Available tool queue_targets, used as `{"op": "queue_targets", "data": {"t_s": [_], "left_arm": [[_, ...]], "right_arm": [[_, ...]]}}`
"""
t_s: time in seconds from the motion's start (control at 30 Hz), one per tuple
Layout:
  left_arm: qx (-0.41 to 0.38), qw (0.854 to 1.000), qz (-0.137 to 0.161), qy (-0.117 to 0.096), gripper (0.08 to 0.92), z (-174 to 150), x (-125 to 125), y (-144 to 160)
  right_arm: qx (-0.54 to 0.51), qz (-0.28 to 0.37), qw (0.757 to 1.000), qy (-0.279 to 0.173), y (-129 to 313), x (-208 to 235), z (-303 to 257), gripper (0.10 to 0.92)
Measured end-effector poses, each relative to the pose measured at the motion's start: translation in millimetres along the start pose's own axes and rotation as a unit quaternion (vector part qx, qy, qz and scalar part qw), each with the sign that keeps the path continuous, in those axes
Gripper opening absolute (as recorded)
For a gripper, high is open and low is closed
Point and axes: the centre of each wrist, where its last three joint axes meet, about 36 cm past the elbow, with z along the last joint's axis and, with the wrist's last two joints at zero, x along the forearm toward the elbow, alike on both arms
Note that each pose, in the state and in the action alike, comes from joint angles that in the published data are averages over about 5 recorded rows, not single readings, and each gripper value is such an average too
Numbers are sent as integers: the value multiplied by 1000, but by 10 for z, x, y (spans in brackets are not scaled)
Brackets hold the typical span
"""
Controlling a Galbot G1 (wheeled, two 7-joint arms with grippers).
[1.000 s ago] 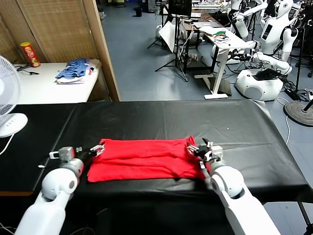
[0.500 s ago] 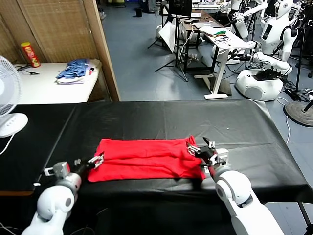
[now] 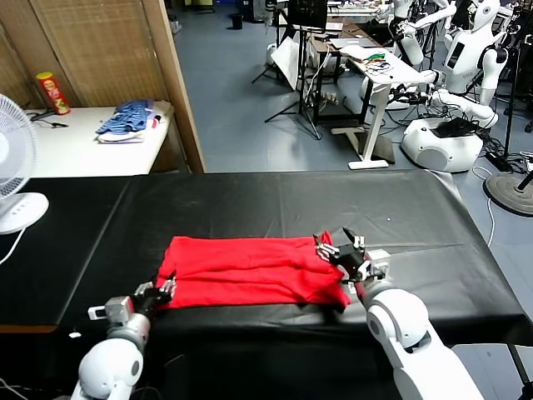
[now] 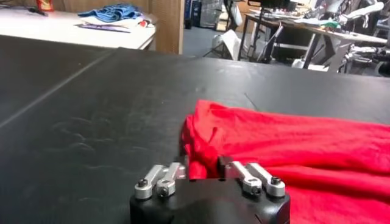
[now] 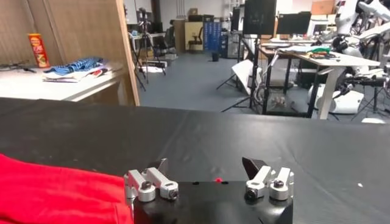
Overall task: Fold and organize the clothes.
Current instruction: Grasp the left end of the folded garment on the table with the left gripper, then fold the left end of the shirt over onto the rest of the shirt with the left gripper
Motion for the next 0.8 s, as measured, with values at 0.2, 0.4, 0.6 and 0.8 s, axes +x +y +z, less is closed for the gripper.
{"op": "queue_targets", "data": {"t_s": [0.2, 0.4, 0.6, 0.8], "left_arm": [[-49, 998, -24, -15, 158, -18, -90, 175], [-120, 990, -68, -22, 150, -131, -83, 705], [-194, 974, -109, -37, 150, -454, -42, 1148], [-179, 978, -93, -46, 150, -525, 44, 862]], "right_arm": [[-1, 1, 1000, -7, 9, 38, -41, 798], [-4, 2, 1000, -8, 23, 101, -42, 798], [-1, 2, 1000, -7, 75, 147, -7, 798], [5, 8, 1000, -4, 110, 195, 46, 798]]}}
